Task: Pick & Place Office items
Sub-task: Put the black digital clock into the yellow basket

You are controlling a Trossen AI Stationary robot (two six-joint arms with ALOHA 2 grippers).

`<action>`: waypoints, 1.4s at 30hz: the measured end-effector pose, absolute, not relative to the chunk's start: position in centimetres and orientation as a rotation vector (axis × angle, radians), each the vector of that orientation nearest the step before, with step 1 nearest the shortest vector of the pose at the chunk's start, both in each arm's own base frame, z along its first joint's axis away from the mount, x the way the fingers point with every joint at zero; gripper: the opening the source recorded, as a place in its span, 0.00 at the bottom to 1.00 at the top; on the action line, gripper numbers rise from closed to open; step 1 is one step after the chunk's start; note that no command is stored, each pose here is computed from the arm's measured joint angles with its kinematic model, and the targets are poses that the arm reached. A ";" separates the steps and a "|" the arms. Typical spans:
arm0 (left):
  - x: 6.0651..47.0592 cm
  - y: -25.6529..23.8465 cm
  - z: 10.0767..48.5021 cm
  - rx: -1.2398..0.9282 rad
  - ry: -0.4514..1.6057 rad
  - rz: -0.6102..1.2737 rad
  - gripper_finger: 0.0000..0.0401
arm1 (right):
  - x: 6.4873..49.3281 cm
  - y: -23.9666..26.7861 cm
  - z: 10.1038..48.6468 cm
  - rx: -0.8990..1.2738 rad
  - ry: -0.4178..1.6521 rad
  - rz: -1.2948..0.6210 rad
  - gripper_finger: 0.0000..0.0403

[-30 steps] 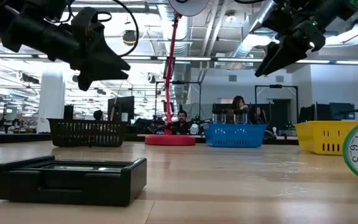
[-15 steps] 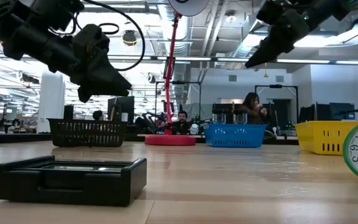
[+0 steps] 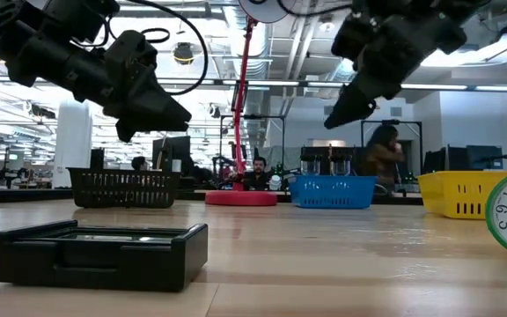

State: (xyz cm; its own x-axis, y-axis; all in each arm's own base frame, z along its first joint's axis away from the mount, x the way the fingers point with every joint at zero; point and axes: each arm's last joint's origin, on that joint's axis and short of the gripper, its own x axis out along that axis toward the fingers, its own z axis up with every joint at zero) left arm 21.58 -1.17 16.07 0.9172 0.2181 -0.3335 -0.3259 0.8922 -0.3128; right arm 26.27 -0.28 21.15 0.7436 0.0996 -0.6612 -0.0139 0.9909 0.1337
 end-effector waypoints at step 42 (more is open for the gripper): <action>19.9 -8.6 16.5 -0.412 0.296 -0.007 0.23 | 40.7 26.0 12.9 0.064 0.702 0.024 0.62</action>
State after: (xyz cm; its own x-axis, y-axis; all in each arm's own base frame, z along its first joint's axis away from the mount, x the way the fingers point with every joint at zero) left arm 19.94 -8.61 16.54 0.9571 -0.0667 -0.2820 -0.0527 0.9168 -0.3959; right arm 40.69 26.02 12.92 0.7634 0.0434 -0.6445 -0.0006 0.9978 0.0664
